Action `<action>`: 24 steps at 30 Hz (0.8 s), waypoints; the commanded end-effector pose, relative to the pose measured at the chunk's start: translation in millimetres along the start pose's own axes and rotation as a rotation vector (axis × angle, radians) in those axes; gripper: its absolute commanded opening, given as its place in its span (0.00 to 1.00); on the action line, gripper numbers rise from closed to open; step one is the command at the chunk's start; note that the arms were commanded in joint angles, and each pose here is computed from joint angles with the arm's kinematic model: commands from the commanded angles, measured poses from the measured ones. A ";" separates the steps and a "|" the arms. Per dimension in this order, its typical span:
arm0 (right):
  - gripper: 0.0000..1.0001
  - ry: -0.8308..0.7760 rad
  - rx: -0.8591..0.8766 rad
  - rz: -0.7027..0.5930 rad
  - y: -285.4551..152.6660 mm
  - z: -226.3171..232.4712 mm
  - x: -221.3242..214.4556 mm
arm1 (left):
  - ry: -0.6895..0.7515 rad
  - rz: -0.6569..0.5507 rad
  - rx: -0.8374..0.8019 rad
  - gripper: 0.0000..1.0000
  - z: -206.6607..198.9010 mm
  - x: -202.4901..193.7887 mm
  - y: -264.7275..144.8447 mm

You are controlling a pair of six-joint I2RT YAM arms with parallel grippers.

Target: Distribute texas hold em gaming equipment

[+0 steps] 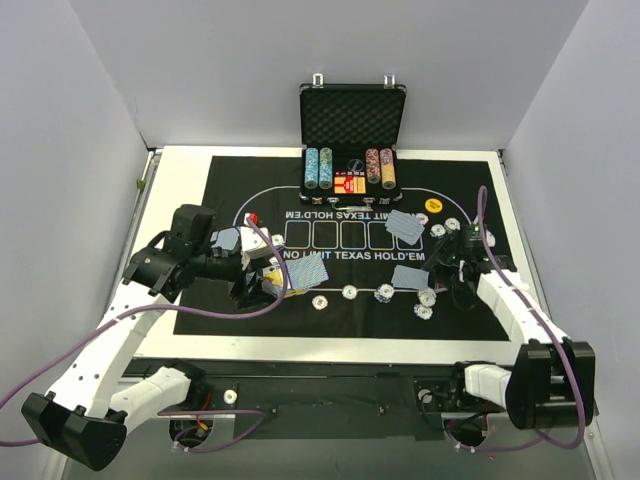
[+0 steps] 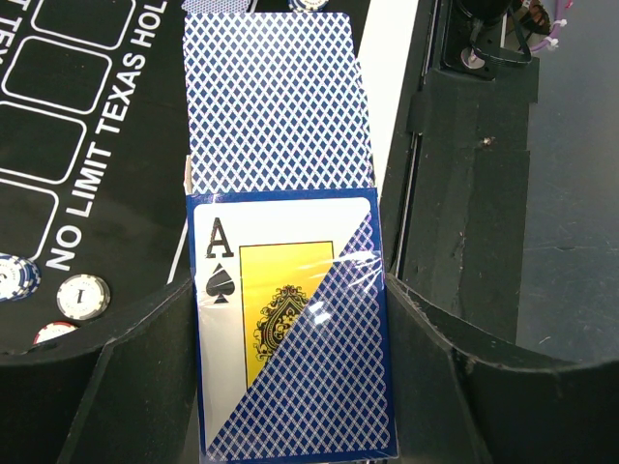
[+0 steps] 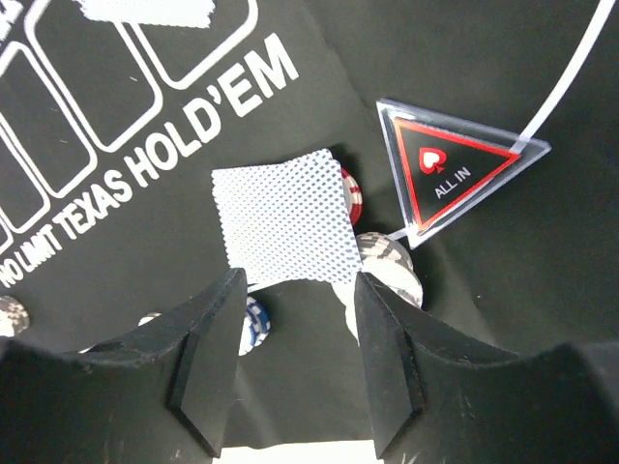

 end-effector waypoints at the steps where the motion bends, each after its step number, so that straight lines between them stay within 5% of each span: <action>1: 0.45 -0.050 -0.062 -0.062 -38.2 3.3 11.8 | 0.062 -0.069 -0.017 0.00 -3.4 18.8 -4.6; 4: 0.47 -0.085 0.007 -0.137 -67.6 19.8 13.9 | 0.058 -0.065 -0.017 0.00 -2.6 18.0 -3.9; 7: 0.52 -0.115 0.260 -0.161 -100.4 64.1 16.8 | 0.064 -0.063 -0.017 0.01 -2.9 17.3 -3.8; 11: 0.60 -0.178 0.643 -0.030 -139.0 131.8 3.0 | 0.064 -0.063 -0.018 0.00 -2.4 18.3 -3.6; 12: 0.76 -0.188 0.733 0.040 -148.2 147.0 -6.9 | 0.064 -0.065 -0.020 0.00 -2.5 18.6 -3.6; 15: 0.77 -0.228 0.911 0.080 -169.4 180.6 -16.1 | 0.060 -0.062 -0.019 0.00 -2.5 17.7 -3.4; 24: 0.84 -0.413 0.976 0.240 -177.3 225.8 -67.1 | 0.065 -0.064 -0.015 0.00 -3.5 20.3 -5.5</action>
Point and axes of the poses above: each gripper's point midway between its finger pads, its own y axis out along the fingers, its own z axis along the line the jaws close on, x = y × z, the point moved 7 cm from there along -y, back along the fingers, and after that the axes turned 4 degrees about -y, right-handed, at the moved point
